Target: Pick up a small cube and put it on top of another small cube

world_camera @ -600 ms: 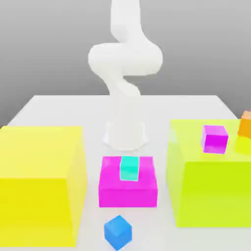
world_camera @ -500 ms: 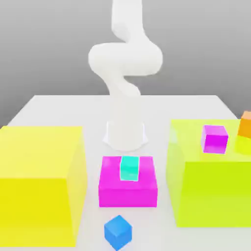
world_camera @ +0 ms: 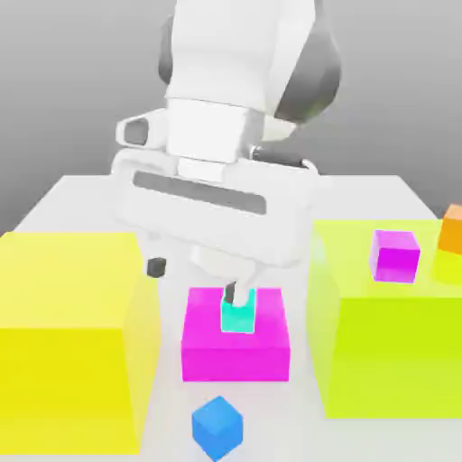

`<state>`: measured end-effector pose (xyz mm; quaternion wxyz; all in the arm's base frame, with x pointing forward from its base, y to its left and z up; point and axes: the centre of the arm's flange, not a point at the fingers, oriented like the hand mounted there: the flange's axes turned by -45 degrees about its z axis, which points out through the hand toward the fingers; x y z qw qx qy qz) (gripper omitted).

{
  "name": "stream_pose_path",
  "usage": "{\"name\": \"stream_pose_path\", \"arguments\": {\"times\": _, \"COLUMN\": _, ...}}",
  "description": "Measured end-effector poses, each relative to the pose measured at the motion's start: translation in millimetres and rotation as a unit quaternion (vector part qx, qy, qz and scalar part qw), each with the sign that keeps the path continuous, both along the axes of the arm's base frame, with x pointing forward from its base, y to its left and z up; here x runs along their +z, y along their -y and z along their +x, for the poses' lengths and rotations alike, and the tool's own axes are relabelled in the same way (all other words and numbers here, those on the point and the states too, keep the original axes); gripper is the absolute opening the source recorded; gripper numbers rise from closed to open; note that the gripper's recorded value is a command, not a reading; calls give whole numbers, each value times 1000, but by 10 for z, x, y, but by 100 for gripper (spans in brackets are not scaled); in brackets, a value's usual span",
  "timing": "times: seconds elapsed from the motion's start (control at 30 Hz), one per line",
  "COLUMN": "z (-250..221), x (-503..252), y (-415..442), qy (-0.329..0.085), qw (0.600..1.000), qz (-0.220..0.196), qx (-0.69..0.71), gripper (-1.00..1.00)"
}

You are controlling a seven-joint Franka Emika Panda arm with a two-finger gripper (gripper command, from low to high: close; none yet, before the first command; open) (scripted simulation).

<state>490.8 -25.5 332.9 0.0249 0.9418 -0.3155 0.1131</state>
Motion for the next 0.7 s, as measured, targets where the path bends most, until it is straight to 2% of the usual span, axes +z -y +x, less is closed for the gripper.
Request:
{"name": "stream_pose_path", "arguments": {"times": 0.23, "z": -248, "x": -1223, "y": -53, "qy": -80, "qw": 990, "qz": 61, "qx": -98, "gripper": 0}}
{"name": "stream_pose_path", "arguments": {"times": 0.4, "z": -291, "x": -1870, "y": -74, "qy": -91, "qw": 987, "qz": 72, "qx": -114, "gripper": 0}}
{"name": "stream_pose_path", "arguments": {"times": 0.43, "z": -300, "x": -1982, "y": -75, "qy": -91, "qw": 987, "qz": 71, "qx": -114, "gripper": -100}}
{"name": "stream_pose_path", "arguments": {"times": 0.7, "z": -293, "x": -1917, "y": -76, "qy": -90, "qw": 987, "qz": 72, "qx": -114, "gripper": -100}}
